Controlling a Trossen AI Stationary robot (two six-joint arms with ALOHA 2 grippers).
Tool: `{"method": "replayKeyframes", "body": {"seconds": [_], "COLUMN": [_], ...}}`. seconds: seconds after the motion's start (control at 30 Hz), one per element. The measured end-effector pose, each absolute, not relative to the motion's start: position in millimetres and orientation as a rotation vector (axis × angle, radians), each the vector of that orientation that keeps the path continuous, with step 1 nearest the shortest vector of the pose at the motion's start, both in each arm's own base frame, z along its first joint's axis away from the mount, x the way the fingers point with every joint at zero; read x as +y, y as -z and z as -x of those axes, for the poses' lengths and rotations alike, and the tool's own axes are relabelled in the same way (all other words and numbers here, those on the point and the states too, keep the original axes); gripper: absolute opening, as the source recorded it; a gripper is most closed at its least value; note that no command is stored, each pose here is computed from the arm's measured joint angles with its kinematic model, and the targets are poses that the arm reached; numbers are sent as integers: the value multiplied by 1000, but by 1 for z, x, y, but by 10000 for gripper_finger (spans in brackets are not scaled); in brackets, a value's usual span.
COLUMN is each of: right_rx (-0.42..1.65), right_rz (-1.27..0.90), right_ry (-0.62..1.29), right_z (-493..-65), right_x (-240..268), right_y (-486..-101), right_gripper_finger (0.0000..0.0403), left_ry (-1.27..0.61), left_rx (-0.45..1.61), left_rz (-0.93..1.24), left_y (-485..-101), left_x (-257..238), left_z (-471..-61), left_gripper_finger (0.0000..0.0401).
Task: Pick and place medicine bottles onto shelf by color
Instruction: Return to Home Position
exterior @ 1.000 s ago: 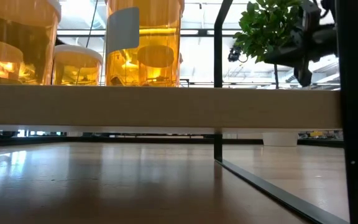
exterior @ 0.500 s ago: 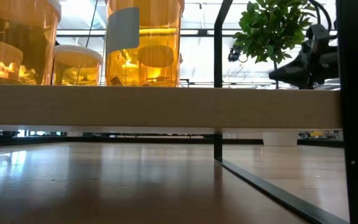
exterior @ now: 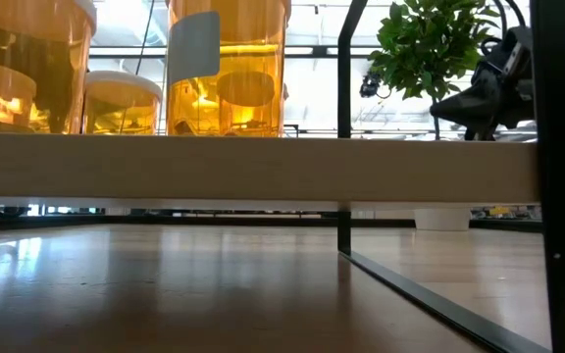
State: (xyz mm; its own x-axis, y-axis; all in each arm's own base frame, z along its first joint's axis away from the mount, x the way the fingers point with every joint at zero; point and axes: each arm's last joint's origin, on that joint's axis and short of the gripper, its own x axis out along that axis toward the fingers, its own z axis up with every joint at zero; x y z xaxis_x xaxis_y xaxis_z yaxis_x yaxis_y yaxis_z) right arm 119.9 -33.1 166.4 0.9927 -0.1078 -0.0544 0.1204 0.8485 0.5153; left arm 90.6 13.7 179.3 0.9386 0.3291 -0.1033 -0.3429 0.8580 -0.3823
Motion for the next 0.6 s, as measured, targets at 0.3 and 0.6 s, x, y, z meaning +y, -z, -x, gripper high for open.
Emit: {"method": "replayKeyframes", "body": {"seconds": [0.3,0.6], "right_rx": [26,26], "right_rz": [-551,-552], "right_ry": [111,111], "right_z": [-120,-120], "right_x": [-33,-33], "right_y": [-166,-166], "right_gripper_finger": [20,20], "left_ry": [-351,-350], "left_rx": [26,25], "left_rz": [411,411], "left_y": [-180,-180], "left_x": [14,14], "left_z": [-91,-91], "left_gripper_finger": [16,23]}}
